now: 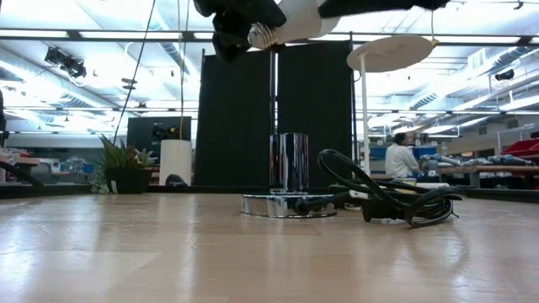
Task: Screw lightbulb
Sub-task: Insert the white lightbulb into the silver lamp
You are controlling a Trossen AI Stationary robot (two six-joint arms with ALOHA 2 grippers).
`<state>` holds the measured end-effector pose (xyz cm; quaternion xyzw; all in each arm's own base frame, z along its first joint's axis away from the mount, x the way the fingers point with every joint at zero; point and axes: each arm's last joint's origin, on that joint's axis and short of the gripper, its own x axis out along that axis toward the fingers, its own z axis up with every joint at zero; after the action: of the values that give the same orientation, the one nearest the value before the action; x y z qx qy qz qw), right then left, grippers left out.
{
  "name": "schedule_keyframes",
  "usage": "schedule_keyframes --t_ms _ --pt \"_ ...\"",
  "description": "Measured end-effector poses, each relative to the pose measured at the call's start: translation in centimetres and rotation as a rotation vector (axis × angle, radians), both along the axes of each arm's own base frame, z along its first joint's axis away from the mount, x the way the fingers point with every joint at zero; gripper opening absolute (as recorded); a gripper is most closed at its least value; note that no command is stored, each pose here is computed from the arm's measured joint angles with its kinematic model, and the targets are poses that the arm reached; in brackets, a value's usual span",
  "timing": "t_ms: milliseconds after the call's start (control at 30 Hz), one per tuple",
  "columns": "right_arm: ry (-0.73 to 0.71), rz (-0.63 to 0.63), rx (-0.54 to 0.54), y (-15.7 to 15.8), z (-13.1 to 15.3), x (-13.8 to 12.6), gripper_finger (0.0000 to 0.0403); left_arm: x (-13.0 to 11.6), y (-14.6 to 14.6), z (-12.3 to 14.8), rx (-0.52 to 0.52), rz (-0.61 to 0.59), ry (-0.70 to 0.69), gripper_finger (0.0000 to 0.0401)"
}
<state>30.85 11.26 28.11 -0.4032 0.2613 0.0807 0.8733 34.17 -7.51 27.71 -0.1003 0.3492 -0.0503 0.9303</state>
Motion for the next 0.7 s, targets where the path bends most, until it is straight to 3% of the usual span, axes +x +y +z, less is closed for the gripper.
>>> schedule_keyframes --t_ms 433,700 --pt "-0.027 0.018 0.000 0.2 -1.1 1.5 0.0371 0.0 0.0 0.1 -0.009 -0.004 -0.006 0.0145" --pt "-0.027 0.067 0.020 0.2 -1.0 1.6 0.0325 0.2 -0.3 0.3 -0.051 -0.060 -0.024 0.0145"
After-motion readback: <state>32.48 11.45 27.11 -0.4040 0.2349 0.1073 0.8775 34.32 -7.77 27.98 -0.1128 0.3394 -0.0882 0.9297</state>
